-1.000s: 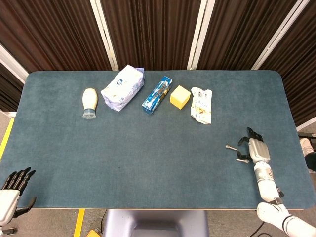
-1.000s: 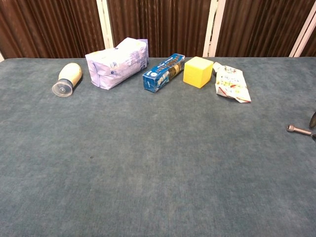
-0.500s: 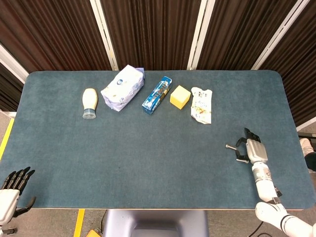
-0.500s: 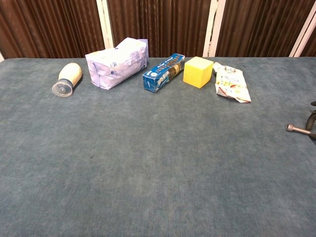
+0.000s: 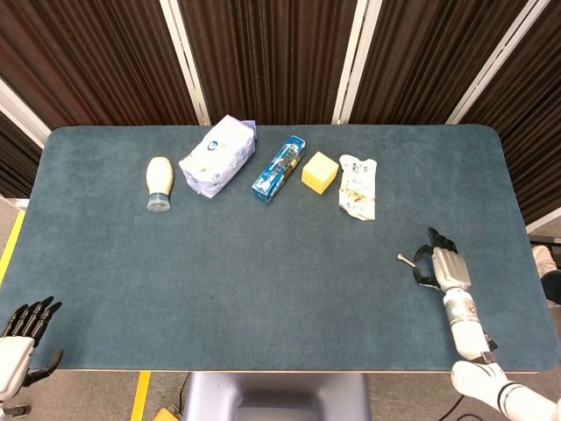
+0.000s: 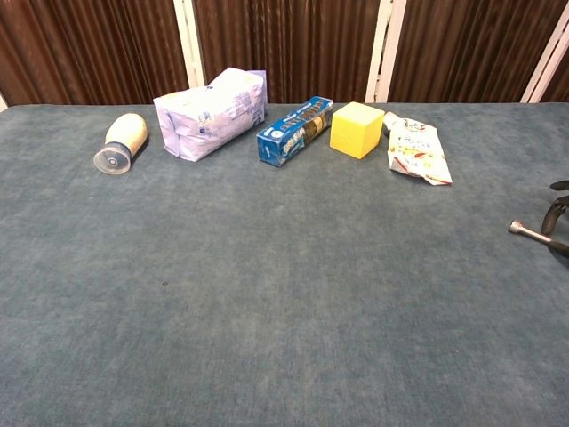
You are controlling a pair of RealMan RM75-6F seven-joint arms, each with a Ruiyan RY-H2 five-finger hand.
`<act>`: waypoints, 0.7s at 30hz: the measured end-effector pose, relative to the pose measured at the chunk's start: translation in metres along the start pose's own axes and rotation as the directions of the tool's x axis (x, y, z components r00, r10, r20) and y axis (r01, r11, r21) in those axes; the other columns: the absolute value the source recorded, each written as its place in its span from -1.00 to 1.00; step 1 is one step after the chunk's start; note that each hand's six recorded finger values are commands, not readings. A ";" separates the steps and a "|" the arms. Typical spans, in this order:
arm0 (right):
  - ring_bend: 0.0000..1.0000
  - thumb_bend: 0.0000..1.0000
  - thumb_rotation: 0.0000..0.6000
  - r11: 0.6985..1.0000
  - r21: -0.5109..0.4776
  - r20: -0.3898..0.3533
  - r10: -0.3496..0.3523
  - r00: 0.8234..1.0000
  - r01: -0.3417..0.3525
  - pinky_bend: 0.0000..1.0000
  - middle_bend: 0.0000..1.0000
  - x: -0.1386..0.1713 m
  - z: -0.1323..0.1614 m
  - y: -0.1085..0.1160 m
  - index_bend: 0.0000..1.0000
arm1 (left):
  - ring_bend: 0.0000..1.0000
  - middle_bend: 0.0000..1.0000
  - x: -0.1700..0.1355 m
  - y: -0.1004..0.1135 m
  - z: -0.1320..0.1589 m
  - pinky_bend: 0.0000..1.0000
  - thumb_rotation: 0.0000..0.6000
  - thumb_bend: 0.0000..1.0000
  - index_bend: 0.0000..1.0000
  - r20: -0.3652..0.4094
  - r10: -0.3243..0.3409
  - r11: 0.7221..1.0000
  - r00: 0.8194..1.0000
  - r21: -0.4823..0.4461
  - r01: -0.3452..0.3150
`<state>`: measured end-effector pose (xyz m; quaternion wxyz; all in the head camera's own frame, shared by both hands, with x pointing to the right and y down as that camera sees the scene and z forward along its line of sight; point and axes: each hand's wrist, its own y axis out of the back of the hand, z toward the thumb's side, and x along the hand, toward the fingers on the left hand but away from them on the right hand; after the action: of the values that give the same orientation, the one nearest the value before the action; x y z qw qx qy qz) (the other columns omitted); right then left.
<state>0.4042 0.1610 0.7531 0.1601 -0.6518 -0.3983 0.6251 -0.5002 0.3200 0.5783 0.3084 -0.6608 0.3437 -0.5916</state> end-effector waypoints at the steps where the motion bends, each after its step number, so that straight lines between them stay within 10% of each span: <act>1: -1.00 -0.08 1.00 1.000 -0.001 0.001 0.001 1.000 -0.001 -1.00 -0.97 0.001 0.000 -0.001 0.16 | -1.00 -1.00 0.000 0.000 0.000 -0.91 1.00 -0.21 -1.00 0.000 0.001 1.000 1.000 0.000 -0.001; 21: -1.00 -0.07 1.00 1.000 -0.009 -0.003 0.005 1.000 -0.005 -1.00 -0.95 -0.003 0.007 -0.005 0.21 | -1.00 -1.00 0.000 0.000 0.000 -0.91 1.00 -0.21 -1.00 -0.001 0.000 1.000 1.000 0.000 0.000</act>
<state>0.3963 0.1605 0.7576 0.1564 -0.6545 -0.3993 0.6227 -0.5007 0.3200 0.5778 0.3082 -0.6608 0.3437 -0.5919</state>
